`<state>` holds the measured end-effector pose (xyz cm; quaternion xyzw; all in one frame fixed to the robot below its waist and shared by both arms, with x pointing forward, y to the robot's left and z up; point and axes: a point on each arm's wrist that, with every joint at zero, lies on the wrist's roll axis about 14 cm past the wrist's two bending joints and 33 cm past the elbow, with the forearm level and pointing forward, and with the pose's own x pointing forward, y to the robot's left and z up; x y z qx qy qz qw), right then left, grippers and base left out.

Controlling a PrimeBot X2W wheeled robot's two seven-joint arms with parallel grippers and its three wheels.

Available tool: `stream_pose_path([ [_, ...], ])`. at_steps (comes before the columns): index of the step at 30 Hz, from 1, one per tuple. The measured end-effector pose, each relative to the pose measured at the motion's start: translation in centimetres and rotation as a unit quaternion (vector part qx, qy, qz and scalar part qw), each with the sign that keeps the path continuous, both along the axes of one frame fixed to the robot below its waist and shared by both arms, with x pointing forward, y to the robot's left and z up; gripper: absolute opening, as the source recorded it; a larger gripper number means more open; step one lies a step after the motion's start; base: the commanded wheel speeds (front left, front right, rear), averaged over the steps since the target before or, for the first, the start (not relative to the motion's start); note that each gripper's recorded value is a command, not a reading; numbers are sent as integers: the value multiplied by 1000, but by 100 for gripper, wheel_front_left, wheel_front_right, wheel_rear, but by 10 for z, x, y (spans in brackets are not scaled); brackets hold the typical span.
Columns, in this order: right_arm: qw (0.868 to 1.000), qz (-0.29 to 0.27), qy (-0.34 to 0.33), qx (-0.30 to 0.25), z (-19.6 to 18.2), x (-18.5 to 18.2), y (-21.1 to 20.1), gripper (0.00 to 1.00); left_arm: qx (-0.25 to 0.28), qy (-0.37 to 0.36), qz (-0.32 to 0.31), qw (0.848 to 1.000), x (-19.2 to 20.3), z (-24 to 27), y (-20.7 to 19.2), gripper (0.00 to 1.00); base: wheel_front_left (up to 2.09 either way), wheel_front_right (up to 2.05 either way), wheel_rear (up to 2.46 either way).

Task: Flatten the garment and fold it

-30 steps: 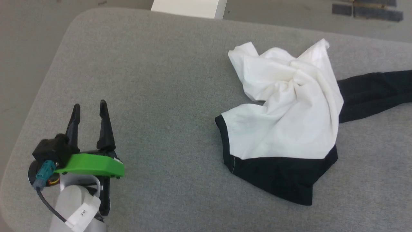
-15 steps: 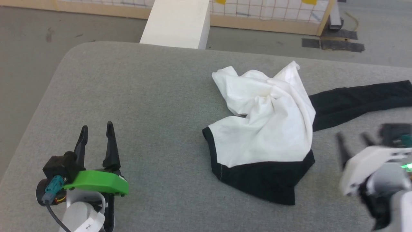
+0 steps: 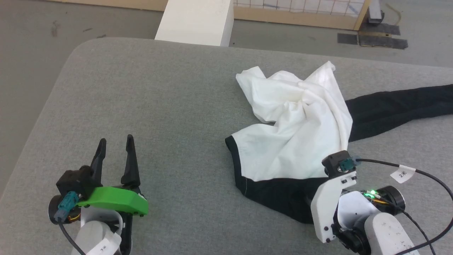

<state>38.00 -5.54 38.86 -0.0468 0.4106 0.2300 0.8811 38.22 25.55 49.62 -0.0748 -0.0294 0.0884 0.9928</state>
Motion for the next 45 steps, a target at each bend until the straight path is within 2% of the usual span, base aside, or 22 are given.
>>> stream_pose_path([
  [2,1000,8,2,-3,-3,2,3,100,0,3,2,1000,0,-2,2,100,0,0,0],
  [3,1000,11,1,-4,-4,3,4,19,0,5,3,1000,-1,-3,3,100,0,0,0],
  [4,1000,12,-5,-2,-3,6,4,0,0,7,5,1000,-1,-5,4,100,0,0,0],
  [8,1000,-3,-30,9,9,16,-1,0,-2,10,5,1000,0,-7,4,100,0,0,0],
  [11,995,-48,-79,27,37,35,-23,0,-5,8,-1,1000,1,-6,0,100,0,0,0],
  [14,983,-123,-134,16,67,52,-74,0,-13,5,-8,1000,4,-5,-5,100,0,0,0],
  [16,974,-171,-145,-7,75,52,-113,0,-14,4,-13,1000,6,-5,-9,100,0,0,0],
  [21,955,-266,-94,-90,57,20,-195,0,-16,3,-23,1000,11,-5,-16,100,0,0,0],
  [24,945,-303,-66,-103,44,6,-219,0,-18,2,-27,999,13,-5,-18,100,0,0,0],
  [25,944,-309,-60,-102,40,4,-221,16,-18,2,-28,999,13,-4,-19,100,0,0,0],
  [26,944,-311,-55,-99,36,2,-221,100,-19,3,-29,999,13,-5,-19,100,0,0,0],
  [30,935,-333,-120,-36,55,19,-214,100,-25,5,-32,999,13,-5,-22,100,0,0,0],
  [33,913,-354,-200,32,89,39,-215,100,-39,14,-47,998,16,-6,-31,100,0,0,0],
  [34,907,-356,-221,41,98,42,-216,100,-46,19,-60,997,19,-5,-38,100,0,0,0],
  [37,903,-354,-238,51,102,43,-214,100,-65,32,-114,991,37,2,-71,100,0,0,0],
  [39,903,-351,-242,54,103,43,-212,100,-66,51,-164,983,50,5,-101,100,0,0,0],
  [42,905,-345,-243,54,102,42,-208,100,-67,107,-242,962,64,1,-149,100,0,0,0],
  [45,906,-340,-246,56,102,41,-205,100,-62,192,-316,927,64,-17,-198,100,0,0,0],
])
